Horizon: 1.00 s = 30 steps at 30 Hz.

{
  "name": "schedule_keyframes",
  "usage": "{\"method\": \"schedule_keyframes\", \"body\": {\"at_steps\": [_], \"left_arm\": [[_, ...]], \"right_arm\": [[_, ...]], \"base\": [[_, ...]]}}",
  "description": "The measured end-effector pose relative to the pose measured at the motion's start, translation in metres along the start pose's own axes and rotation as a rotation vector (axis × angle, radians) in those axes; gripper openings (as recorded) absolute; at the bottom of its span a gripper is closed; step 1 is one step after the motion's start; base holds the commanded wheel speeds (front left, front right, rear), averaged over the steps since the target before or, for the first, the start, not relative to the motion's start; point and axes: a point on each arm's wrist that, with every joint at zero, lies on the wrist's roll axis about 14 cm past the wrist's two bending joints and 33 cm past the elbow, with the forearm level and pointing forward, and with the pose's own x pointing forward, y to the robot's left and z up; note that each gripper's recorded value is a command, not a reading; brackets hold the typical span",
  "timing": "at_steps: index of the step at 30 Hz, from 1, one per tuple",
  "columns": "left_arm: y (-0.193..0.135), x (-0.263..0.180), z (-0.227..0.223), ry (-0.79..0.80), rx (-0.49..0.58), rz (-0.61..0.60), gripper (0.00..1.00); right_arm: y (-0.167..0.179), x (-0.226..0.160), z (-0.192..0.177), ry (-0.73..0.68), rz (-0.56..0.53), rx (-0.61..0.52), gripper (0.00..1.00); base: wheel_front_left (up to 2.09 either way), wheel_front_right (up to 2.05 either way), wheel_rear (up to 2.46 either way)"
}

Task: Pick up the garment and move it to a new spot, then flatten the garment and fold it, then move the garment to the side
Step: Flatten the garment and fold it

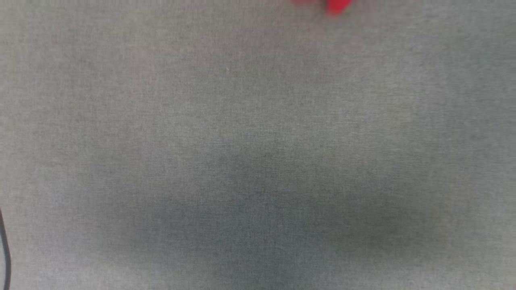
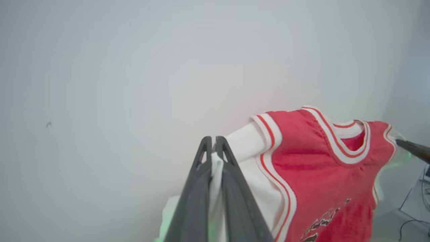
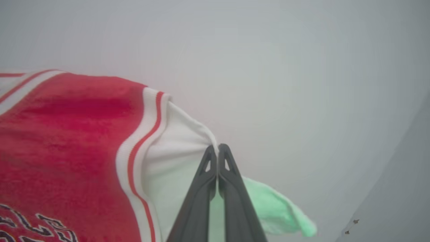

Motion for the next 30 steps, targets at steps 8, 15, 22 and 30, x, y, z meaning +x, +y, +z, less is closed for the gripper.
{"method": "schedule_keyframes", "body": {"at_steps": [8, 15, 22, 30], "left_arm": [[-0.027, -0.007, 0.042, -0.068, -0.051, -0.063, 0.0], [-0.044, -0.065, -0.033, 0.176, -0.145, -0.146, 0.0], [-0.059, -0.176, -0.116, 0.425, -0.31, -0.168, 0.0], [-0.073, -0.28, -0.166, 0.6, -0.421, -0.118, 0.0]], "right_arm": [[-0.006, -0.012, 0.033, -0.02, -0.04, -0.03, 0.0], [0.025, -0.052, -0.052, 0.223, 0.084, -0.054, 0.0], [0.035, -0.148, -0.14, 0.485, 0.19, 0.026, 0.0], [0.048, -0.258, -0.19, 0.688, 0.269, 0.133, 0.0]], "base": [[0.0, 0.0, 0.0], [0.0, 0.0, 0.0], [0.0, 0.0, 0.0], [0.0, 0.0, 0.0]]}}
